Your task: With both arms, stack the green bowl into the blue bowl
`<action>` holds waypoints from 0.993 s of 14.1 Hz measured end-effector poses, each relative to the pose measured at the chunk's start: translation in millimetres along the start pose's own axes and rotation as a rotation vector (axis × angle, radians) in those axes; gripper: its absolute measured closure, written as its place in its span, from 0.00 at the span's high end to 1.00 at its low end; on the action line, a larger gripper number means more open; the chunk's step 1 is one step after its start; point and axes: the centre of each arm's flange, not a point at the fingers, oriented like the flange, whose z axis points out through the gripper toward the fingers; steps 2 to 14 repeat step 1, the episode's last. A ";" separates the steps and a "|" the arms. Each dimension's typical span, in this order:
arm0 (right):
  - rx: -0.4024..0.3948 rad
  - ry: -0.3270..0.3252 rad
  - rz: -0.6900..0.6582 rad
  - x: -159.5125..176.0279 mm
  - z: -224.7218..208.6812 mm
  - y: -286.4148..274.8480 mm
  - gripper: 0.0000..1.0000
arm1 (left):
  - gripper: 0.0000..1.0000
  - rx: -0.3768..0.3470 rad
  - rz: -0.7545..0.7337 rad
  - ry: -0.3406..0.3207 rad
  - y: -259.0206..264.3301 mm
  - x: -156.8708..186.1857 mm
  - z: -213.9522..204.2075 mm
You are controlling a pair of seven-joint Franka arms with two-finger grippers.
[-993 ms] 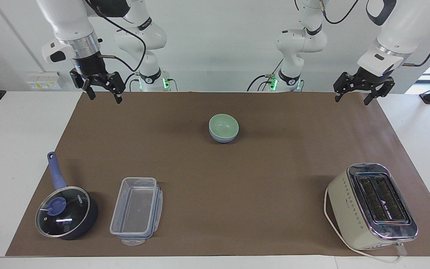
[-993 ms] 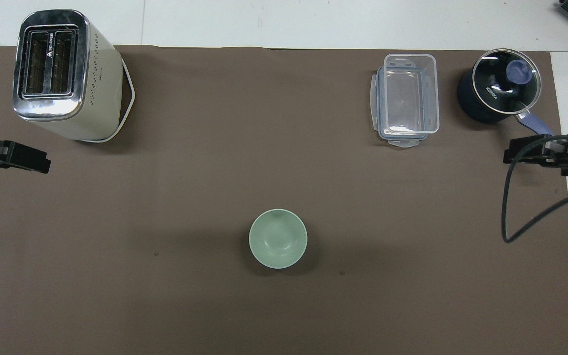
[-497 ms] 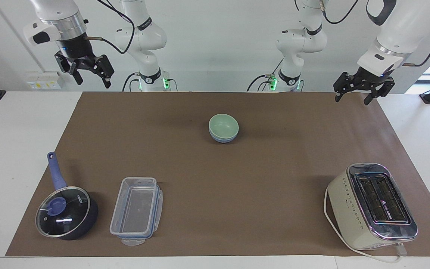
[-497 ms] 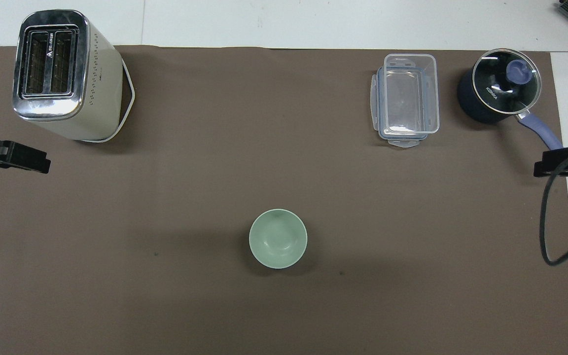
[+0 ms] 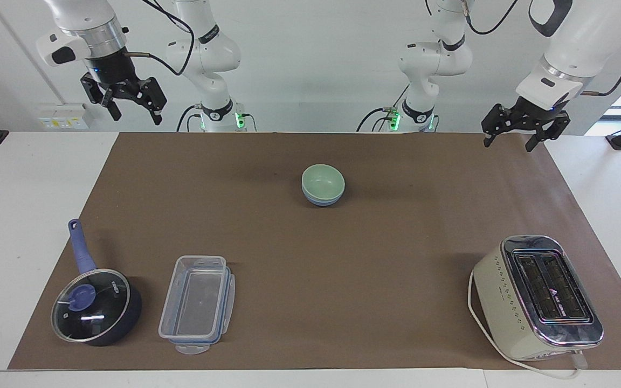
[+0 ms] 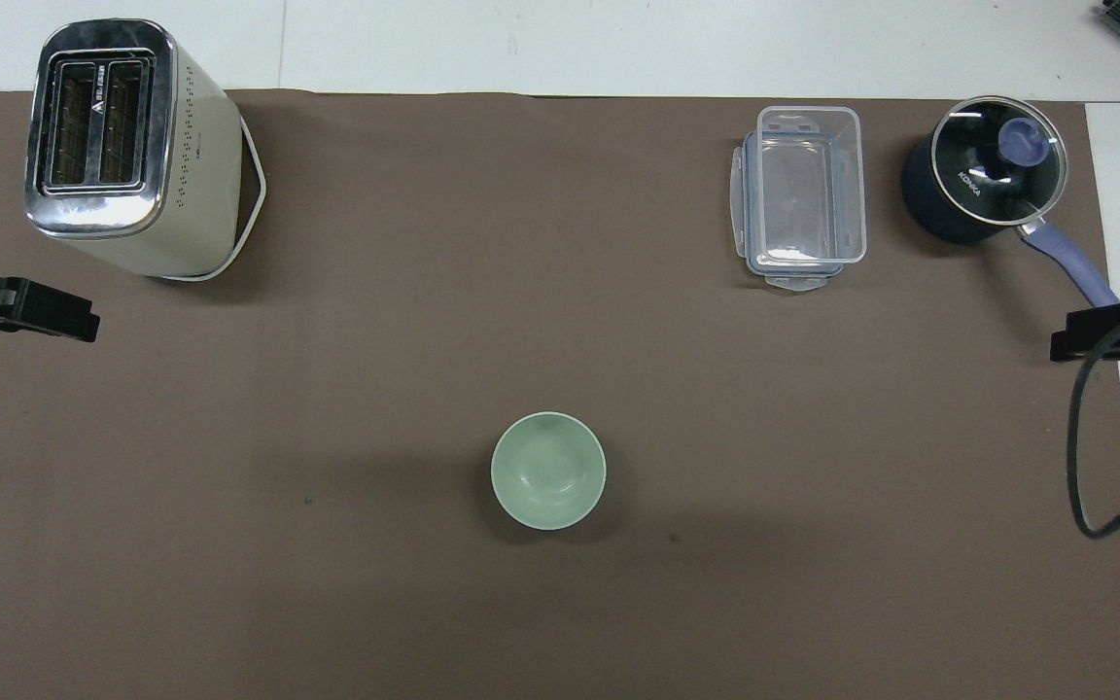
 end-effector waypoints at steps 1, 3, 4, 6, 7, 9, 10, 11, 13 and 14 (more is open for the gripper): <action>0.000 0.000 0.000 -0.1 0.0 -0.1 1.00 | 1.00 0.000 0.000 0.000 0.0 0.0 0.0; 0.000 0.000 0.000 -0.1 0.0 -0.1 1.00 | 1.00 0.000 0.000 0.000 0.0 0.0 0.0; 0.000 0.000 0.000 -0.1 0.0 -0.1 1.00 | 1.00 0.000 0.000 0.000 0.0 0.0 0.0; 0.000 0.000 0.000 -0.1 0.0 -0.1 1.00 | 1.00 0.000 0.000 0.000 0.0 0.0 0.0; 0.000 0.000 0.000 -0.1 0.0 -0.1 1.00 | 1.00 0.000 0.000 0.000 0.0 0.0 0.0; 0.000 0.000 0.000 -0.1 0.0 -0.1 1.00 | 1.00 0.000 0.000 0.000 0.0 0.0 0.0; 0.000 0.000 0.000 -0.1 0.0 -0.1 1.00 | 1.00 0.000 0.000 0.000 0.0 0.0 0.0; 0.000 0.000 0.000 -0.1 0.0 -0.1 1.00 | 1.00 0.000 0.000 0.000 0.0 0.0 0.0; 0.000 0.000 0.000 -0.1 0.0 -0.1 1.00 | 1.00 0.000 0.000 0.000 0.0 0.0 0.0; 0.000 0.000 0.000 -0.1 0.0 -0.1 1.00 | 1.00 0.000 0.000 0.000 0.0 0.0 0.0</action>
